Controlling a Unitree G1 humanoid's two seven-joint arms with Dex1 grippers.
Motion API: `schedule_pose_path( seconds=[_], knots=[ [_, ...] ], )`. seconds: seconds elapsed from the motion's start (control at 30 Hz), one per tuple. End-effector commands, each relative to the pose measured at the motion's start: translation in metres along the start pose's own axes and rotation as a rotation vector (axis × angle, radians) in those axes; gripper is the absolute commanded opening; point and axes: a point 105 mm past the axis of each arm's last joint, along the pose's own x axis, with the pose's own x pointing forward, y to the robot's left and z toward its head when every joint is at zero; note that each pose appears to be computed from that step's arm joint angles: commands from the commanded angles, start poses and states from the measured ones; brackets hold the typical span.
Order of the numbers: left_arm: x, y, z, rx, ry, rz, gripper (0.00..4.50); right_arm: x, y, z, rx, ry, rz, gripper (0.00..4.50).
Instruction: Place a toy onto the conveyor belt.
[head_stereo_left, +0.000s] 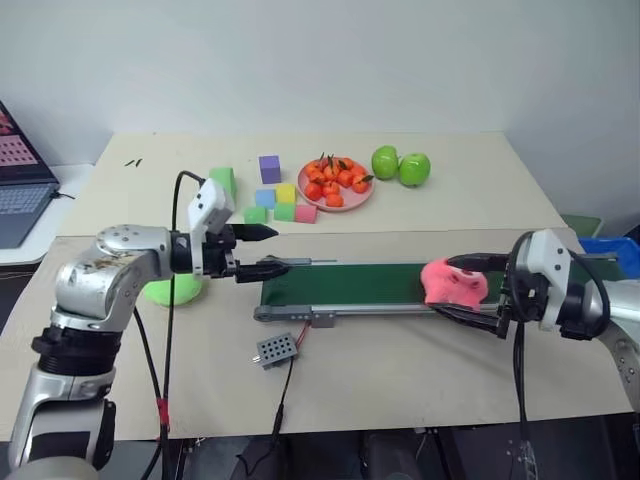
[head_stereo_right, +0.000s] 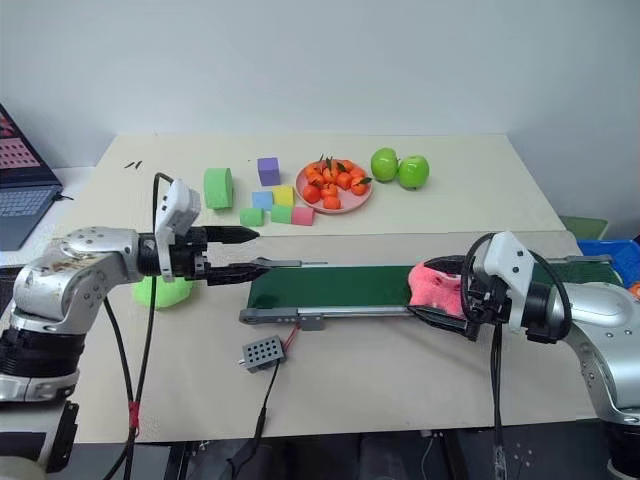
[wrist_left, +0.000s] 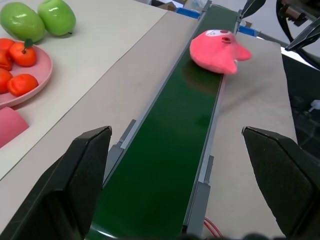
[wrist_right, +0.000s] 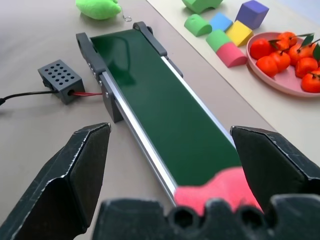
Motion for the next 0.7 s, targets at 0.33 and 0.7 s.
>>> schedule_pose_path(
  seconds=[0.33,0.7],
  knots=[
    [-0.002,0.001,0.018,0.047,-0.080,0.065,4.47,0.003,-0.010,0.014,-0.051,-0.021,0.019,4.50],
    [0.001,-0.003,0.025,0.051,-0.117,0.048,4.47,0.007,-0.008,0.014,-0.050,-0.037,0.012,4.50]
  ],
)
